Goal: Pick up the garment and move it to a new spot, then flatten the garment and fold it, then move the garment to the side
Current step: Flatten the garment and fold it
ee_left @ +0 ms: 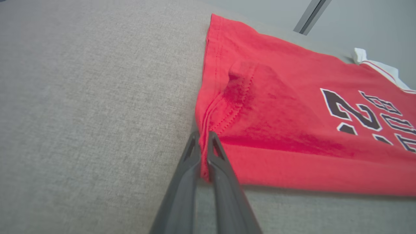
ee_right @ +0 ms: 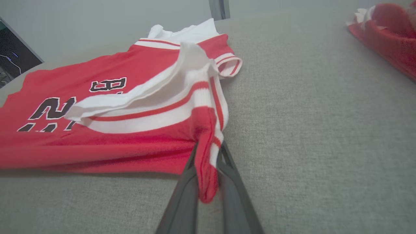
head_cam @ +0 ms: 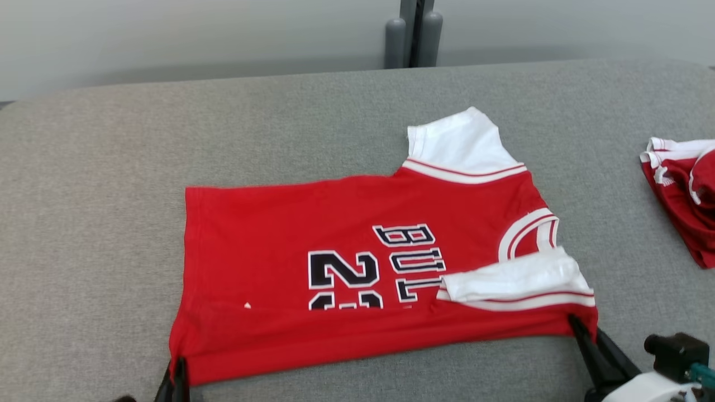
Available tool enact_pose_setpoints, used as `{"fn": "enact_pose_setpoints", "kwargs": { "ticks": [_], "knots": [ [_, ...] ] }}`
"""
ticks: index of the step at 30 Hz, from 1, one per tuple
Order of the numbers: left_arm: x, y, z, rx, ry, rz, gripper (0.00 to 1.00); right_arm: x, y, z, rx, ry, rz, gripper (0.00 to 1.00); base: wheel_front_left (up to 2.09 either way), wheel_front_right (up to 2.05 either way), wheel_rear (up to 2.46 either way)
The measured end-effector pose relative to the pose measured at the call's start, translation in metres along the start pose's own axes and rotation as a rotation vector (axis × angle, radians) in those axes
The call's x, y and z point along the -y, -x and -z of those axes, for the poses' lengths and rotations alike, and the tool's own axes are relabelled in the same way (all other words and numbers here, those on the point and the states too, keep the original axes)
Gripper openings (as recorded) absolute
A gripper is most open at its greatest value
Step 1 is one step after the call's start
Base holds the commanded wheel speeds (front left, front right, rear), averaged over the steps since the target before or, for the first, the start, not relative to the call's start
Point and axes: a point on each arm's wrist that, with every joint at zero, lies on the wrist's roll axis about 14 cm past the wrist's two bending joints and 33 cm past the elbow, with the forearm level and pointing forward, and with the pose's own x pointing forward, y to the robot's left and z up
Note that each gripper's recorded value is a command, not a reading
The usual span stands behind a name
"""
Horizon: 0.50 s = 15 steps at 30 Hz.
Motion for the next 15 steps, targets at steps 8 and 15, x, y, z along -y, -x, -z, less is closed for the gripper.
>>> {"fn": "enact_pose_setpoints", "kwargs": {
  "ticks": [8,15],
  "knots": [
    [-0.008,0.031,0.008,-0.018,0.035,-0.031,0.0,-0.01,0.022,0.022,-0.046,-0.065,-0.006,0.0,0.0,0.0,0.0],
    [-0.003,0.025,0.006,-0.015,0.02,-0.005,1.0,-0.013,0.032,0.023,-0.031,-0.093,0.004,0.48,0.0,0.0,0.0]
  ]
}}
